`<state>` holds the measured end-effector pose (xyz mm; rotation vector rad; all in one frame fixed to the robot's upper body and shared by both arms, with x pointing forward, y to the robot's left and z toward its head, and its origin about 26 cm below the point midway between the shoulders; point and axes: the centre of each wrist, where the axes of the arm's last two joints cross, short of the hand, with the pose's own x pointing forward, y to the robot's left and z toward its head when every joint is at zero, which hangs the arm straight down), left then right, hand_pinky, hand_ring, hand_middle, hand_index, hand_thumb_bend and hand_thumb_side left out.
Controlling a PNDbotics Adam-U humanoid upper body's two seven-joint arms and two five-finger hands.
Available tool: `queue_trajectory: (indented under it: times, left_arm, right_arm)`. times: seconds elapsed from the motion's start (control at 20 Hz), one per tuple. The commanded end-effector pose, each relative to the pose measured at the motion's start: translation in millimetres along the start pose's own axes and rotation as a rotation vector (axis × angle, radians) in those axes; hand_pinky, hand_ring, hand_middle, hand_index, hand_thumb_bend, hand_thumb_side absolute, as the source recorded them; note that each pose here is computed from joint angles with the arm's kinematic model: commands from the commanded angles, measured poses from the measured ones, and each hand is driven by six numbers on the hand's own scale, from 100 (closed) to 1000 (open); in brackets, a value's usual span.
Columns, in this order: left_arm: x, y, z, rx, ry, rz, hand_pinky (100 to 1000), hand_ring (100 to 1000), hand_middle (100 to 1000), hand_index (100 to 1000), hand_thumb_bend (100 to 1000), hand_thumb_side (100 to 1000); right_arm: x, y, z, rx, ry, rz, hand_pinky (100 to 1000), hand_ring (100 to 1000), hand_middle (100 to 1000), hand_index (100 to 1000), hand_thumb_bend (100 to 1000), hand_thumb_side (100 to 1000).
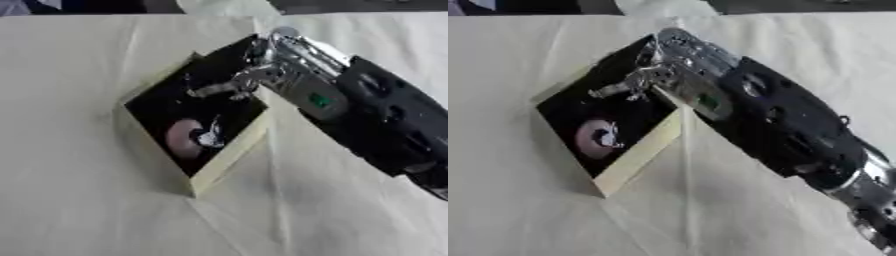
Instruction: Pick up objects on the table and place them in the box.
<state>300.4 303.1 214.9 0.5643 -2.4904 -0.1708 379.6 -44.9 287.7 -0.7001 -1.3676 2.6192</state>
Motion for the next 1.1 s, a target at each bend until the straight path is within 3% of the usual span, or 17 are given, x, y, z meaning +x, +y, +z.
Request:
queue_trajectory:
  times: [0.05,0.45,0.85,1.1]
  left_arm:
    - [6,3.7,-5,-0.002,-0.031,-0.008,706,753,777,779,100,698]
    - [6,4.0,-5,-0.002,-0.032,-0.010,706,753,776,779,100,698]
    - [6,5.3,-6,0.002,-0.036,-0.017,707,753,776,779,100,698]
    - [6,6.5,-6,0.013,-0.036,-0.021,706,753,777,779,100,699]
  right_arm:
    - [-4,-11.8,12,-0.032,0.029,0.048,921,976,882,987,173,704]
    - [-4,-23.6,33,-0.156,0.045,0.016,909,951,847,982,100,678]
    - [1,-42.2,91,-0.399,0.093,-0.012,892,917,827,957,100,559]
    - [3,-38.0,131,-0.549,0.152,-0.055,894,891,777,940,100,464]
